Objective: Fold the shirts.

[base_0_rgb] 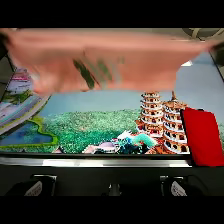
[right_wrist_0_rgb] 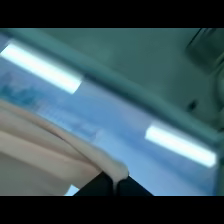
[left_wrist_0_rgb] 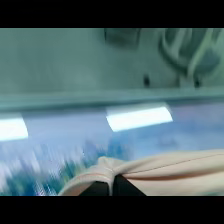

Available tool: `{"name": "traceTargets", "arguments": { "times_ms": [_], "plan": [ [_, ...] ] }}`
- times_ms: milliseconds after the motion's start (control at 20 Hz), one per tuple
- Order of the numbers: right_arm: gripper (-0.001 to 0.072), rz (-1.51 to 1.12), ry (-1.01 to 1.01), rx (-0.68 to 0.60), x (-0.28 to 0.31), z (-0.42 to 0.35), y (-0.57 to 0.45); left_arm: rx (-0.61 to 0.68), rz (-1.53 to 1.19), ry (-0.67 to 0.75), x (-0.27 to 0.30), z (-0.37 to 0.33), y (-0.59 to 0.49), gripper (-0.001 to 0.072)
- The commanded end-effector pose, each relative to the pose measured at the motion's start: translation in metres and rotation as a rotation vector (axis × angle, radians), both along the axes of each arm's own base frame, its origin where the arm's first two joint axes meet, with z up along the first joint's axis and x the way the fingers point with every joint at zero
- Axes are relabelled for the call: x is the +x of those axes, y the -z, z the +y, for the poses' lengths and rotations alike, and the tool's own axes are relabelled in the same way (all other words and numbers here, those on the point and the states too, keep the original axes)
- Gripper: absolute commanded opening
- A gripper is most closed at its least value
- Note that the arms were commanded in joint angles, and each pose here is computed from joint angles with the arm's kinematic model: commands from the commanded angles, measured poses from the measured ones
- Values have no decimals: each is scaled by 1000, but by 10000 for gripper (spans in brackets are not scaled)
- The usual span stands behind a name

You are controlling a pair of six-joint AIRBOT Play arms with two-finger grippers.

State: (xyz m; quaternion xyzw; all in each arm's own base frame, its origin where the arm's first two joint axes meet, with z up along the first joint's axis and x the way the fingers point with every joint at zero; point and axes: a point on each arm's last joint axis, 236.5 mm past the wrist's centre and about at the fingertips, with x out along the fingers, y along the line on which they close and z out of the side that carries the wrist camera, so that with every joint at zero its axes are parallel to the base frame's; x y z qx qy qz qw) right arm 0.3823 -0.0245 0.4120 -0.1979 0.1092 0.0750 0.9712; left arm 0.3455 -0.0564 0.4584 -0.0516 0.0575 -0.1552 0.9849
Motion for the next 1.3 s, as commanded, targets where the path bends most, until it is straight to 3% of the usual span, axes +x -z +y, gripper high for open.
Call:
{"name": "traceTargets", "arguments": {
  "times_ms": [0, 200, 550, 700, 950, 1100, 1250],
  "plan": [
    [15, -463, 149, -177, -149, 12, -152, -1, -470, -134, -152, 9, -148, 27],
    [15, -382, 174, -200, -180, 15, -133, -4, -447, -128, -184, 3, -141, 27],
    [15, -191, 174, -187, -148, 2, -89, 68, -181, -157, -132, 16, -80, 27],
    [15, 95, 139, -142, -102, -11, -19, 88, 12, -151, -84, 24, -34, 27],
    [14, 747, 63, -6, -34, -33, 166, 95, 588, -59, 18, 23, 165, 27],
    [14, 944, 76, 49, 3, -51, 270, 86, 814, -23, 56, 12, 299, 27],
    [14, 930, 60, 38, 65, -53, 336, 52, 920, -50, 91, 14, 387, 27]
  ]
}}
